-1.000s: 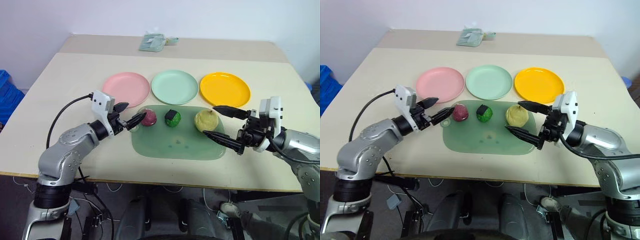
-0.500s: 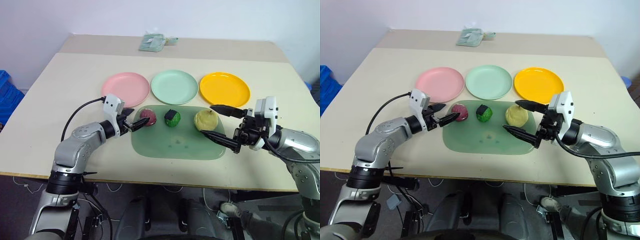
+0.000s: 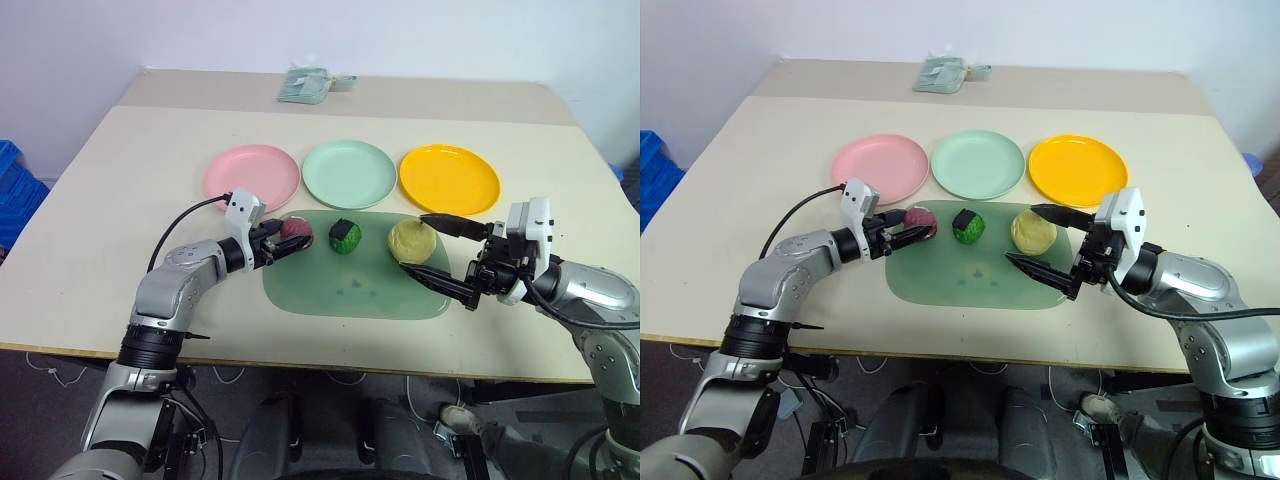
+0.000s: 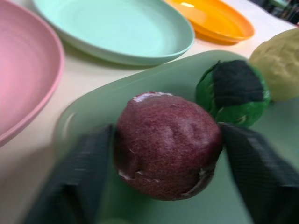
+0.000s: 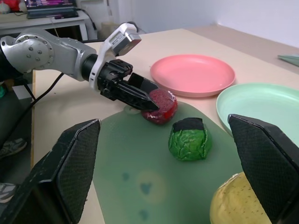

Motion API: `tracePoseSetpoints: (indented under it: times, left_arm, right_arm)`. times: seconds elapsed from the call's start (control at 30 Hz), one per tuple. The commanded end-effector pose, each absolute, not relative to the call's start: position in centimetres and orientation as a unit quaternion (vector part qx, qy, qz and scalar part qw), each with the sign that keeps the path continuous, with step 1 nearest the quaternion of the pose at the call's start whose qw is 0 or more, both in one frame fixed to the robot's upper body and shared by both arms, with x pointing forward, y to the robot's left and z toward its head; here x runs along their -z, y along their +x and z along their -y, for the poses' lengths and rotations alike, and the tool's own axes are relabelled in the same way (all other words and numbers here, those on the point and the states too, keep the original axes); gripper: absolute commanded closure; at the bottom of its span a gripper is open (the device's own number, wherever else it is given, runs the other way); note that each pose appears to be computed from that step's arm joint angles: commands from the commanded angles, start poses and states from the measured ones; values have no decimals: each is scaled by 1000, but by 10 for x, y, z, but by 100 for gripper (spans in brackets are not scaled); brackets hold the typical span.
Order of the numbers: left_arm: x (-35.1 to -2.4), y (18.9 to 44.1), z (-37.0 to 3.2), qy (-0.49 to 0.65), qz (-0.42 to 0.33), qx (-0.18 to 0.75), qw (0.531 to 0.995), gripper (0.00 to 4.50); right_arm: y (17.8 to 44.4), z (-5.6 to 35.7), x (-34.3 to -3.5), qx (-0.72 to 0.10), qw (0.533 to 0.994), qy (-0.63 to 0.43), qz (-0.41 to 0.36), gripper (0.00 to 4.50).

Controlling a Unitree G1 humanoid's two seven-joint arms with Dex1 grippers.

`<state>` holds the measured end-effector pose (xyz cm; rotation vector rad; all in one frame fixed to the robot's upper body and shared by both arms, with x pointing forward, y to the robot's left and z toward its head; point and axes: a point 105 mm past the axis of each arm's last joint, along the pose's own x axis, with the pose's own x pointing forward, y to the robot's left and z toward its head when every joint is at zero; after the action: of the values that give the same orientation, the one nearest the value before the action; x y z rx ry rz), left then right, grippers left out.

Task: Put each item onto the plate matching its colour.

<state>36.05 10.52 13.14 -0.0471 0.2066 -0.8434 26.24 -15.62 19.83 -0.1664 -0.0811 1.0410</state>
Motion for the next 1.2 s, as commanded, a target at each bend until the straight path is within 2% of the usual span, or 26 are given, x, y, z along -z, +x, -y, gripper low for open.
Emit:
tracePoseSetpoints:
  times: [0.03, 0.17, 0.3, 0.43, 0.53, 0.63, 0.8, 0.83, 0.93, 1.07, 1.2]
  left_arm:
    - [-149, 361, -103, -12, -68, 416, 907, 244]
    - [-159, 363, -106, -25, -49, 406, 912, 244]
    - [-185, 376, -112, -59, -2, 368, 928, 244]
    - [-211, 409, -141, -86, 38, 250, 964, 244]
    - [-207, 432, -169, -90, 21, 159, 983, 244]
    - [-200, 448, -184, -88, 10, 106, 990, 244]
    - [-191, 459, -182, -103, 6, 108, 989, 244]
    - [-189, 460, -182, -107, 5, 111, 988, 144]
    - [-186, 459, -180, -102, 7, 118, 988, 4]
    - [-189, 449, -169, -97, 20, 155, 983, 4]
    - [-199, 428, -151, -97, 36, 217, 971, 4]
  right_arm:
    - [257, 157, -213, -491, 863, -98, 73, 0]
    - [257, 156, -213, -488, 864, -99, 74, 0]
    - [260, 155, -214, -487, 864, -100, 77, 0]
    - [264, 152, -216, -489, 862, -101, 83, 0]
    - [267, 150, -216, -491, 861, -101, 86, 0]
    - [270, 149, -215, -492, 860, -101, 86, 0]
    - [275, 149, -214, -487, 863, -105, 90, 0]
    - [276, 150, -214, -484, 864, -107, 91, 0]
    - [278, 151, -214, -478, 866, -111, 92, 0]
    - [278, 152, -214, -474, 869, -111, 94, 0]
    - [277, 151, -215, -471, 870, -109, 96, 0]
